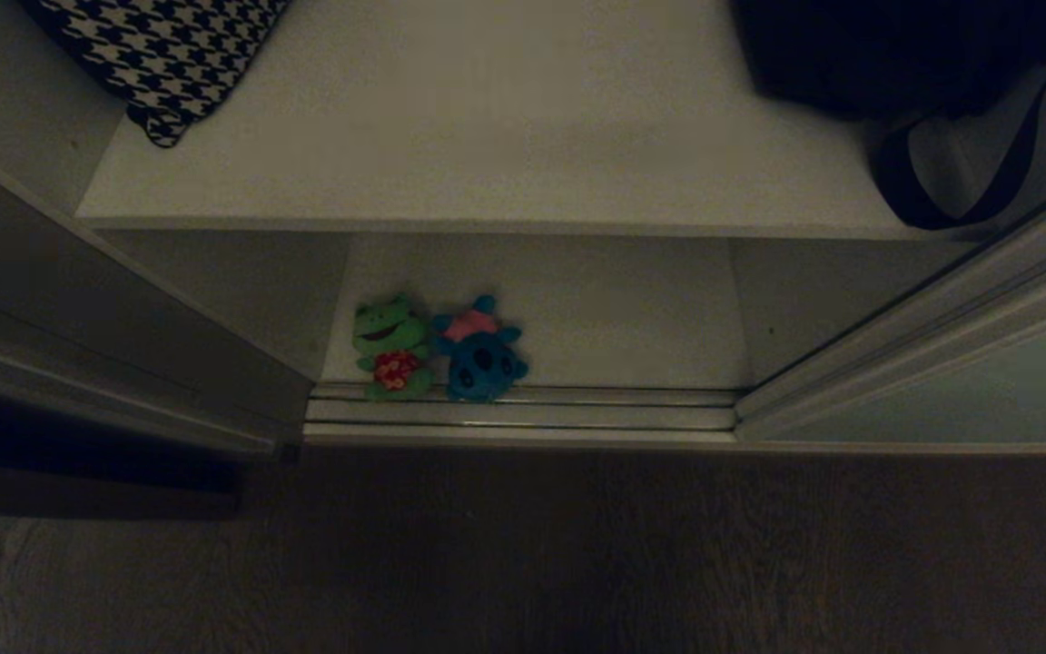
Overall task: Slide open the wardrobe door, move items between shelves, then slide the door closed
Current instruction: Place the green doll on the higher shelf
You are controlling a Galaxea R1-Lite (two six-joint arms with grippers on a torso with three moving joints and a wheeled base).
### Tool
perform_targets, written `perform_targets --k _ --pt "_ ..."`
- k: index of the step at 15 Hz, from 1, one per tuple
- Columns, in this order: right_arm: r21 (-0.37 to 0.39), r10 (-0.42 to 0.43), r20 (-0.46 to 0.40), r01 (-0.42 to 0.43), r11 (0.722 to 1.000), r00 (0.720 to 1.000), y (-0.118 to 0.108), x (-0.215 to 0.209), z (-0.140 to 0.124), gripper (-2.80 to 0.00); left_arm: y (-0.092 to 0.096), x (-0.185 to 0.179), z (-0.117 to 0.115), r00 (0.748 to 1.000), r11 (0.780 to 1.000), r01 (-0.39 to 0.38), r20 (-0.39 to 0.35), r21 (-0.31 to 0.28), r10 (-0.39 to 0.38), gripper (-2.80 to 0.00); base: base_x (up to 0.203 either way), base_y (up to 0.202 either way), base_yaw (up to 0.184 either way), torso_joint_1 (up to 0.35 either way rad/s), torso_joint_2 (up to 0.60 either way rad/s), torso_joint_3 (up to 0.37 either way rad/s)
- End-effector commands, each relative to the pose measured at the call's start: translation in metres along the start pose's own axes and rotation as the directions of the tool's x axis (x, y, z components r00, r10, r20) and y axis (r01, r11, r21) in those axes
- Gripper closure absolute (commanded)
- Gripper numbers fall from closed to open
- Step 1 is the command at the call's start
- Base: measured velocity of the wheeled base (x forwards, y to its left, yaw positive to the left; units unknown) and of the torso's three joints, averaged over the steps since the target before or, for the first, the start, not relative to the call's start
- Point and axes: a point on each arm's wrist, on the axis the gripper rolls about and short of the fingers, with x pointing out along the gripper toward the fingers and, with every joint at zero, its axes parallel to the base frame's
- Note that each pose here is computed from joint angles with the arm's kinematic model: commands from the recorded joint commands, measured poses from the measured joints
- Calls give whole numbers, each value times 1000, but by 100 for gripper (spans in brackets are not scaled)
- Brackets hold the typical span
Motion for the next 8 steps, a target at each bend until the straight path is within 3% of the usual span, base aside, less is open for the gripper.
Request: perform_targets --k 1,4,8 --pt "-1 0 2 0 1000 1000 0 0 0 0 8 72 8 959 1000 26 -282 -4 -26 0 0 0 0 0 0 0" --pt "-1 0 2 0 1000 1000 0 0 0 0 13 135 -4 885 997 83 -460 2 -72 0 0 0 0 0 0 0" --pt "-1 0 2 0 1000 1000 0 0 0 0 11 207 -23 820 984 173 -547 -45 -170 0 0 0 0 0 0 0"
